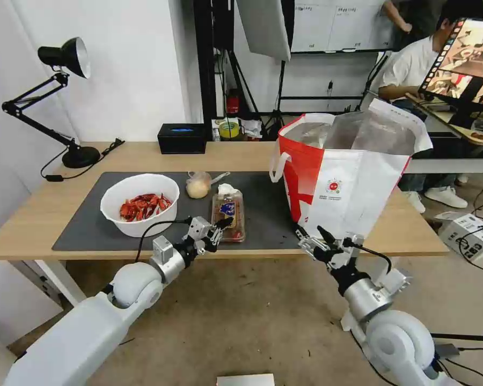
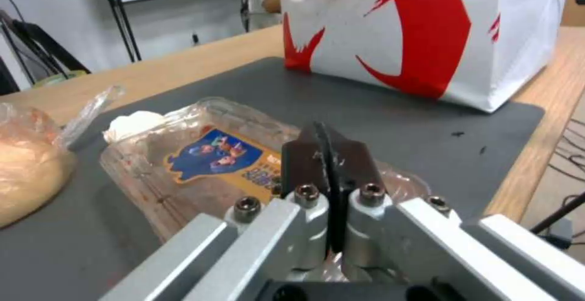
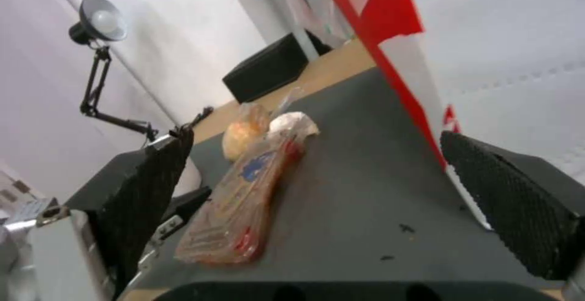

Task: Pick up the trash from the table and place it into the takeout bag.

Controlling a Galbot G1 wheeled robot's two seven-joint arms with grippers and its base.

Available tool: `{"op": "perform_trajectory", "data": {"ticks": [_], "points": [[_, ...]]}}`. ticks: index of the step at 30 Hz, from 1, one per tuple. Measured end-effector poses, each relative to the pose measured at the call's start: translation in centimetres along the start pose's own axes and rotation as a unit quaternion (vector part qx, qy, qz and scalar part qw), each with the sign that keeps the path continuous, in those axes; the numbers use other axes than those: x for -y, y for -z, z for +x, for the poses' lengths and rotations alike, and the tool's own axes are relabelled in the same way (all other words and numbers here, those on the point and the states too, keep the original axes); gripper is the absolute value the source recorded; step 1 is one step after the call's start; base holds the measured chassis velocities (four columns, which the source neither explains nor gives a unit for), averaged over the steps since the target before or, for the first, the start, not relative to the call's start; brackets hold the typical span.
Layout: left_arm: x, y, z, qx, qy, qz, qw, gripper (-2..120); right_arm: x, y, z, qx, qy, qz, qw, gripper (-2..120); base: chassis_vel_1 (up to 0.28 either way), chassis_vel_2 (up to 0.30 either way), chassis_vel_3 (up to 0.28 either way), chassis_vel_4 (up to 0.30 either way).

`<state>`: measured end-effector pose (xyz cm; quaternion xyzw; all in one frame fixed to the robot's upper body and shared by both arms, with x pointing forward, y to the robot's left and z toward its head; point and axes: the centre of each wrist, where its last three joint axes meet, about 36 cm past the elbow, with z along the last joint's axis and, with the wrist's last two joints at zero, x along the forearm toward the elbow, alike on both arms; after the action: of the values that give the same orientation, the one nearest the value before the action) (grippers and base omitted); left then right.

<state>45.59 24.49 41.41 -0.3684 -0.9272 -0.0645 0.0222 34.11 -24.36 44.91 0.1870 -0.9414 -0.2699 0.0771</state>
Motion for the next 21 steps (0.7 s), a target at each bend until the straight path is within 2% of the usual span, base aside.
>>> {"op": "perform_trajectory", "data": {"ticks": [16, 21], "points": [[-0.5, -1.2, 1.1, -0.018, -0.004, -0.006, 0.9998, 0, 0.0, -0.2, -4.7, -0.038, 0.019, -0.026, 0.999, 100, 0.000, 0.000, 0.000, 0.000], [-0.7, -1.2, 1.0, -0.019, -0.006, -0.007, 0.9998, 0, -0.3, 0.9, -7.9, -0.049, 0.019, -0.045, 0.998, 100, 0.000, 0.000, 0.000, 0.000]]}}
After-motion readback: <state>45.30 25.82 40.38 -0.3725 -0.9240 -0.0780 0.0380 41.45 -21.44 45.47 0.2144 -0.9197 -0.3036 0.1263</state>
